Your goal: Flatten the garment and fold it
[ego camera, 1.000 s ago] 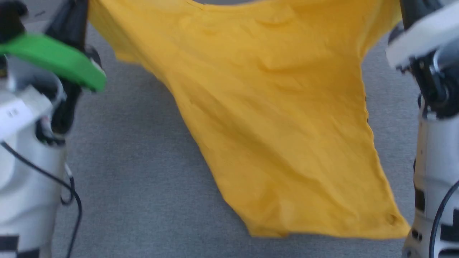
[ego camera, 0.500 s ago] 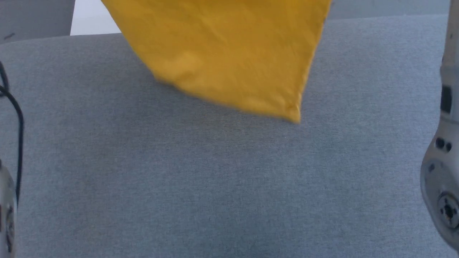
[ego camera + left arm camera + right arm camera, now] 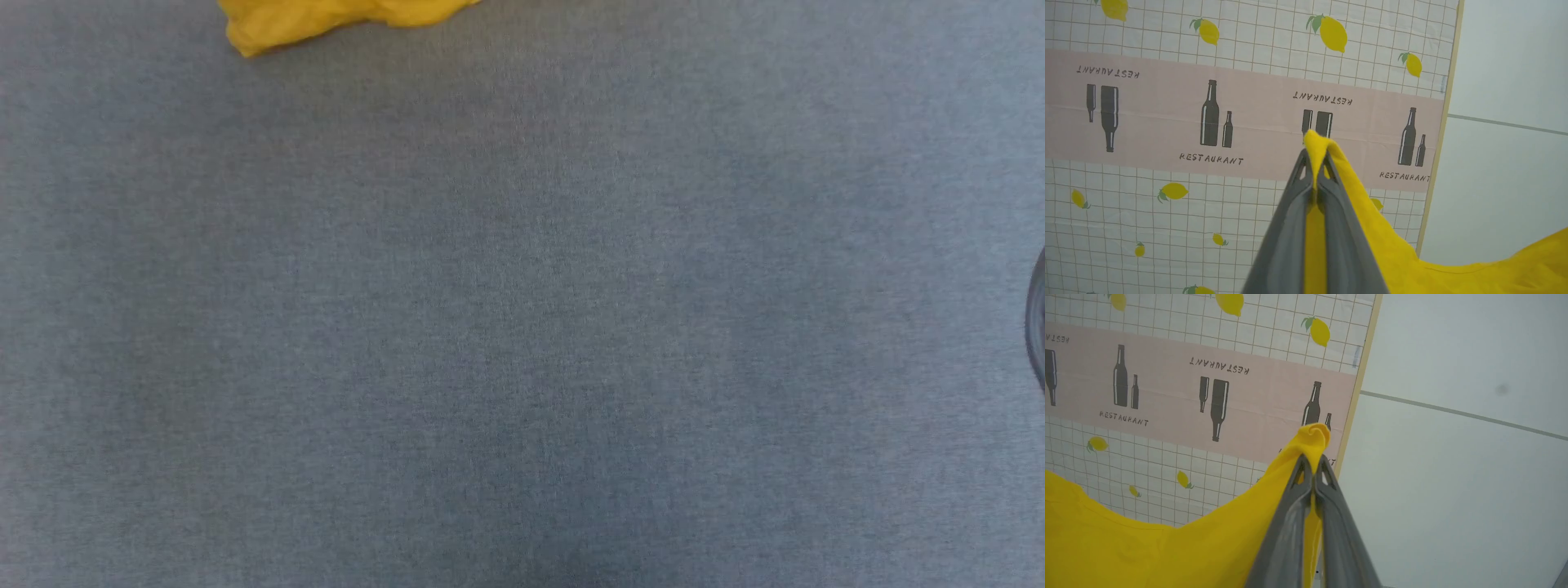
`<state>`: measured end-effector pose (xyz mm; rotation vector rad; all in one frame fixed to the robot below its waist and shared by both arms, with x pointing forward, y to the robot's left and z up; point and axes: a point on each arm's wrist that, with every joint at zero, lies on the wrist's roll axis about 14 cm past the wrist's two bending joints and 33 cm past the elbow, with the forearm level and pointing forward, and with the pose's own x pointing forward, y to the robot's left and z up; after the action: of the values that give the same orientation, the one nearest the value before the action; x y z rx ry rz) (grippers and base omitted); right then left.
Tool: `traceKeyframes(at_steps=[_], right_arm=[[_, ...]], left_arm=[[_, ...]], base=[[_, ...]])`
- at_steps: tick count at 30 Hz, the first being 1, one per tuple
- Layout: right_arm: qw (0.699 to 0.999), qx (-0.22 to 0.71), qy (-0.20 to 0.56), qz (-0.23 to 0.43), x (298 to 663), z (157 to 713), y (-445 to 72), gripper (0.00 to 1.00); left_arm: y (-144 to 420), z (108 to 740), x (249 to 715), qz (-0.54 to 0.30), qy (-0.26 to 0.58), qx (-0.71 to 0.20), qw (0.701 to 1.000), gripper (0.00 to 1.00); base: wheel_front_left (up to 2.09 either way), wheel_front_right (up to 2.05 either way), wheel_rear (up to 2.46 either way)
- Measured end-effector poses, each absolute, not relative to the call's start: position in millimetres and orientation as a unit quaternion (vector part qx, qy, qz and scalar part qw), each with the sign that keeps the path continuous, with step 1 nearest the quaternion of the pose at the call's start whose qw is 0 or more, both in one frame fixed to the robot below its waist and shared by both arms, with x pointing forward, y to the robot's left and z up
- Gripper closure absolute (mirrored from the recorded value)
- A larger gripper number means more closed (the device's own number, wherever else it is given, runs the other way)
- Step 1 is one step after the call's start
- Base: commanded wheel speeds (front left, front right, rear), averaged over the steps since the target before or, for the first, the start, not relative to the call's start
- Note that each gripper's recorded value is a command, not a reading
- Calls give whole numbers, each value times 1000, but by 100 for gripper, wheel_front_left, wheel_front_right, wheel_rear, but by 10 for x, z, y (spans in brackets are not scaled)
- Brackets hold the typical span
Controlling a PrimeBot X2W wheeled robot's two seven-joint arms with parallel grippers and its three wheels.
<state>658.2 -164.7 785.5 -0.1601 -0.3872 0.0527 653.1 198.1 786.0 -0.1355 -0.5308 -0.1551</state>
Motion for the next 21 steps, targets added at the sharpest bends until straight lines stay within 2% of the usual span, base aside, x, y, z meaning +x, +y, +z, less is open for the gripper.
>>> traceKeyframes(at_steps=[12,17,21], right_arm=[[987,-76,-132,57,7199,6778,-1437,100],[992,-37,-92,82,7235,6256,-1281,100],[994,1,-54,95,7094,5919,-1231,100]], left_arm=[[2035,6909,7073,-102,-220,-104,965,100],[2003,6564,6974,-133,-186,-89,969,100],[2006,6203,6677,-167,-136,-74,974,100]], base=[[0,0,0],[0,0,0],[0,0,0]])
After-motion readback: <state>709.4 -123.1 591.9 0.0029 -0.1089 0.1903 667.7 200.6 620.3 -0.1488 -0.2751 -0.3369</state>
